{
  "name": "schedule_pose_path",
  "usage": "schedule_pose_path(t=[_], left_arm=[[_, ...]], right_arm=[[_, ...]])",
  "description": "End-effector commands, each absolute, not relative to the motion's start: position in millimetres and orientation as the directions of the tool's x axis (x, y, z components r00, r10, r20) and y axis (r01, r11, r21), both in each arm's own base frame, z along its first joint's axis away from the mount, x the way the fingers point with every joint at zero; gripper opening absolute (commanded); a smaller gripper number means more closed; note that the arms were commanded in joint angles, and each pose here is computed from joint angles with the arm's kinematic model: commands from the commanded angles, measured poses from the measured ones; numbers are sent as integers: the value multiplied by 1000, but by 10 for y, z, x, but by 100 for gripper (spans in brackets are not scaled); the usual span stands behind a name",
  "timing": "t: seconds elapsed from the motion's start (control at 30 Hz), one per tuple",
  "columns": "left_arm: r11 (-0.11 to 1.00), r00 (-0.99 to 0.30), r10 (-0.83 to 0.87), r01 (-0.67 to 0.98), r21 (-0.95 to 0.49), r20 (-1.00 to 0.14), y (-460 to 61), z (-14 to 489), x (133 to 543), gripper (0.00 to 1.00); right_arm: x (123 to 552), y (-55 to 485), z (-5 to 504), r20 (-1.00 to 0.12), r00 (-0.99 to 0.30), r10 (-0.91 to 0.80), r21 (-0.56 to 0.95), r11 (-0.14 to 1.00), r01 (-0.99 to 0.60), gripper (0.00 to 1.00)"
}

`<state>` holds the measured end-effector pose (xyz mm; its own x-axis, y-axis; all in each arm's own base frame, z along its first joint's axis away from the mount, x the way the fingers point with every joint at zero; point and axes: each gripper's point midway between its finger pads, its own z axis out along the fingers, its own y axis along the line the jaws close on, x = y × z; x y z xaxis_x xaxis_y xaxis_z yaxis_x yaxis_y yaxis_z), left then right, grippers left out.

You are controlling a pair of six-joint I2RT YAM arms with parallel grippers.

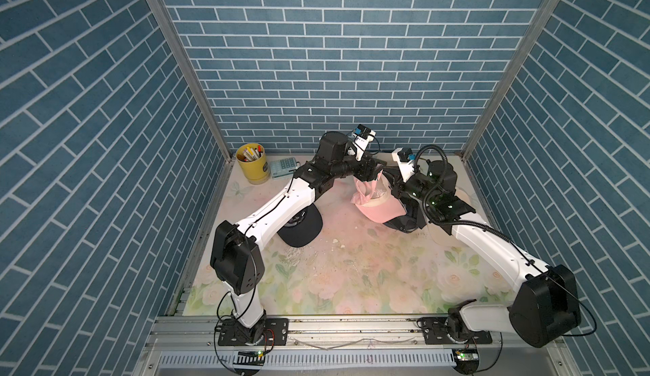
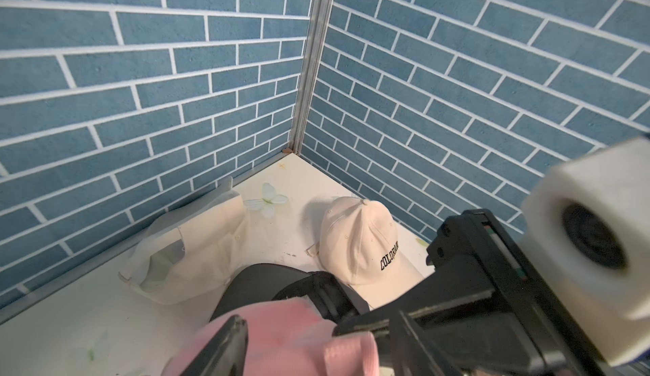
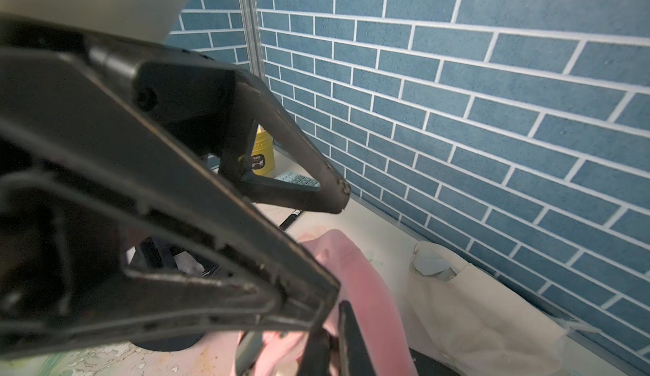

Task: Open the adjustable buckle of the baseball cap
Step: Open the adjustable buckle on the baseball cap.

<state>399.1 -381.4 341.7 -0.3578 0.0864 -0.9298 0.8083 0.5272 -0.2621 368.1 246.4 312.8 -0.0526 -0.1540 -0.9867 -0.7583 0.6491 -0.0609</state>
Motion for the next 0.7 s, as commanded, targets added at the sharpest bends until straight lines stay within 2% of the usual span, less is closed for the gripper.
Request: schedule_pose_path(t=[0.0,0.07,0.27,0.43,0.67], left_arm=[[493,-392,65,812,-313,-917,-3915,3436,3978,66],[479,-403,71,816,-323,-913,-3945,3396,3973,63],[484,-411,87,813,-322,-907,-3945,3316,3976,40],[493,-393,83,815,-305,-916,-3910,3374,3967,27],[506,-384,83,811,-293,-920,-3860,3411,3951,18]], right_arm=[[3635,2468,3380,-983,54,-176,-156,638,-754,6],[3637,2482,3376,-982,57,-180,-161,638,-753,5],[3673,2453,3381,-981,62,-183,-169,662,-730,4],[3679,2441,3328,-980,54,-192,-171,667,-725,3],[3711,2397,3288,-979,46,-199,-173,689,-704,2]])
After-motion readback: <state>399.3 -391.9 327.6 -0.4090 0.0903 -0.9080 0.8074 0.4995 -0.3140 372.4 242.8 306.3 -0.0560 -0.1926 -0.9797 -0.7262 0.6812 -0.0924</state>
